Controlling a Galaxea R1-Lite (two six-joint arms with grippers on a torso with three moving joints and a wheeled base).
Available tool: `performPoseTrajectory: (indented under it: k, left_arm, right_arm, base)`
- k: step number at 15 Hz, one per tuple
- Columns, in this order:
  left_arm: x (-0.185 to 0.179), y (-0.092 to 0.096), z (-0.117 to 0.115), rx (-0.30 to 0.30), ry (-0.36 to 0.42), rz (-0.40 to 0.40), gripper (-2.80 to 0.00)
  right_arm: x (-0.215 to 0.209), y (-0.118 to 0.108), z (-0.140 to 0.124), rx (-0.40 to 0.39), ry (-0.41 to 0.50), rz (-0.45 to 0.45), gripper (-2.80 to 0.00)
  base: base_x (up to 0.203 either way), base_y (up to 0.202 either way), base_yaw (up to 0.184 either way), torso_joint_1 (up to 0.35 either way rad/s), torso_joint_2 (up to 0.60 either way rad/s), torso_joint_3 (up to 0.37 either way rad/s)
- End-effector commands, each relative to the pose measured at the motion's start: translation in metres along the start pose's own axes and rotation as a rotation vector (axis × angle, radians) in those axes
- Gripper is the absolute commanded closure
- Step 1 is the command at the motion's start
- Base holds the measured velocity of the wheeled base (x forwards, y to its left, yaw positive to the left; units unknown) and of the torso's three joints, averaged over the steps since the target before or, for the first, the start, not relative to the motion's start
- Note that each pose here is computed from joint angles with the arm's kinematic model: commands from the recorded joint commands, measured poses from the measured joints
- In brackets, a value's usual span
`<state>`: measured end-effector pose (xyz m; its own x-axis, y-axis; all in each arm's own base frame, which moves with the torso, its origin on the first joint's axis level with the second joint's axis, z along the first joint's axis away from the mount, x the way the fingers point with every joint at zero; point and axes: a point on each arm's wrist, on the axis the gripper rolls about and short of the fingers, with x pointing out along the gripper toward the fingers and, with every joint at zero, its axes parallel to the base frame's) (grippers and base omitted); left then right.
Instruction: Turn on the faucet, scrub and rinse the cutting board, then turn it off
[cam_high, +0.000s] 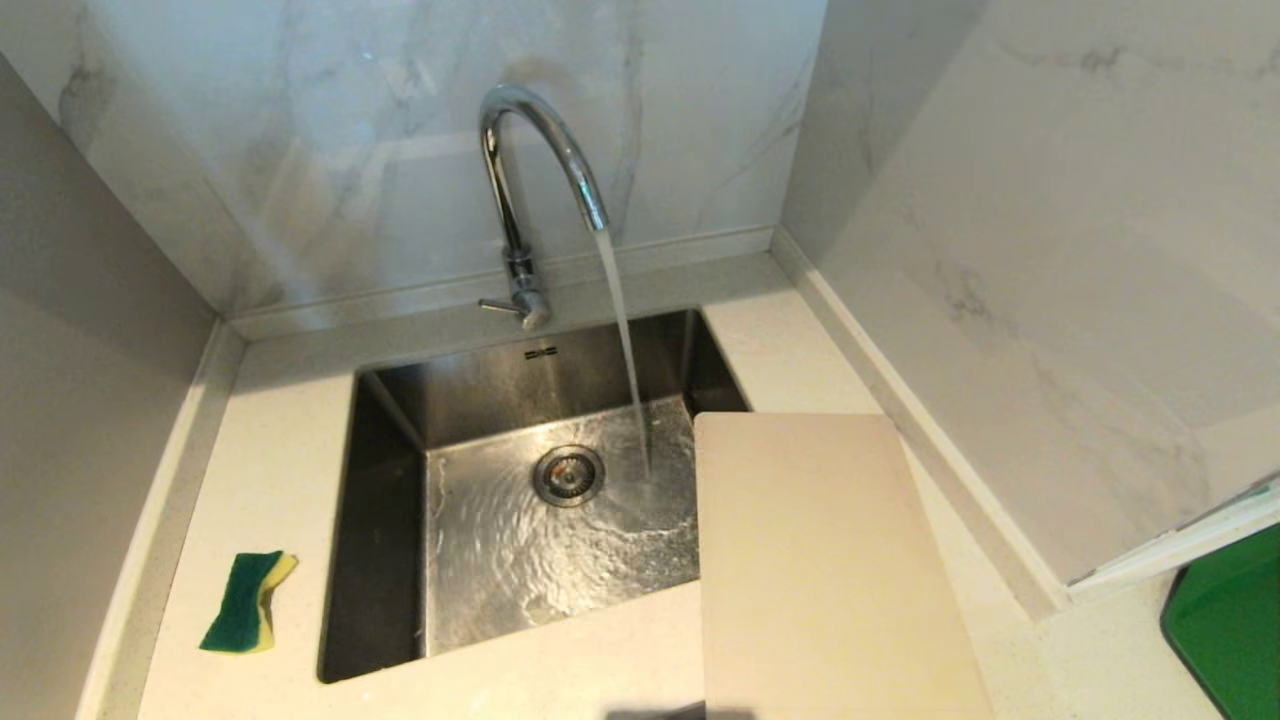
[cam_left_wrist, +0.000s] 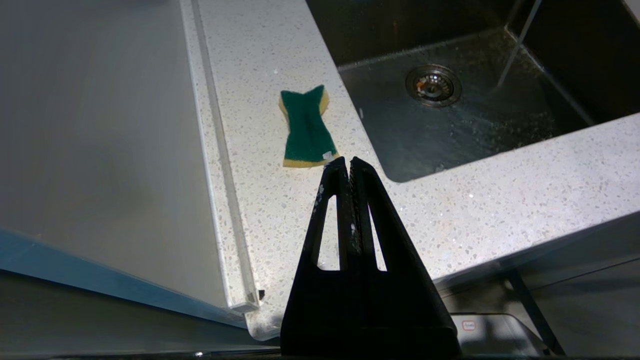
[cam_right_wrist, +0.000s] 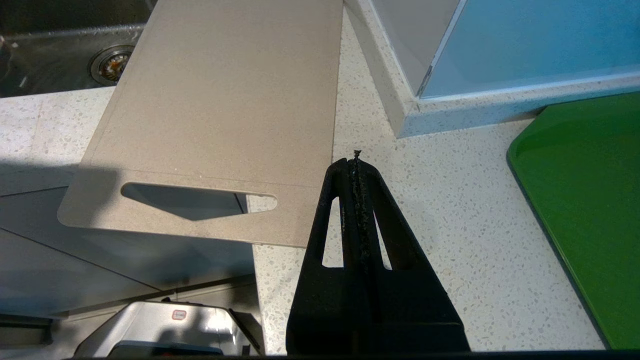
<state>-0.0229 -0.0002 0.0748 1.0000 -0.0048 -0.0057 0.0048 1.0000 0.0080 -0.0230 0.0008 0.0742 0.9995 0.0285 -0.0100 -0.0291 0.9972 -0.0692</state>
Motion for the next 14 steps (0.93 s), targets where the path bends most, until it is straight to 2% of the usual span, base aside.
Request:
performPoseTrajectory:
  k: [1, 8, 11, 14]
  left_arm:
    - [-0.0001, 0.0, -0.0001, 0.0, 0.0, 0.002, 0.0]
    - [-0.0001, 0.0, 0.0, 0.0, -0.001, 0.0, 0.0]
    - [-0.0001, 0.0, -0.0001, 0.0, 0.0, 0.0, 0.0]
    - [-0.0001, 0.0, 0.0, 0.0, -0.001, 0.0, 0.0]
  right_arm:
    - [0.0, 0.0, 0.0, -0.003, 0.001, 0.002, 0.0]
    - [0.0, 0.0001, 0.0, 0.001, 0.001, 0.001, 0.0]
    - [0.0, -0.0006, 0.0002, 0.054, -0.001, -0.028, 0.0]
    - [0.0, -0.0006, 0.0002, 0.056, -0.001, -0.029, 0.0]
  base:
    - [0.0, 0.0, 0.0, 0.0, 0.0, 0.0]
    - [0.0, 0.0, 0.0, 0.0, 0.0, 0.0]
    - [0.0, 0.0, 0.0, 0.0, 0.0, 0.0]
    - [0.0, 0.0, 0.0, 0.0, 0.0, 0.0]
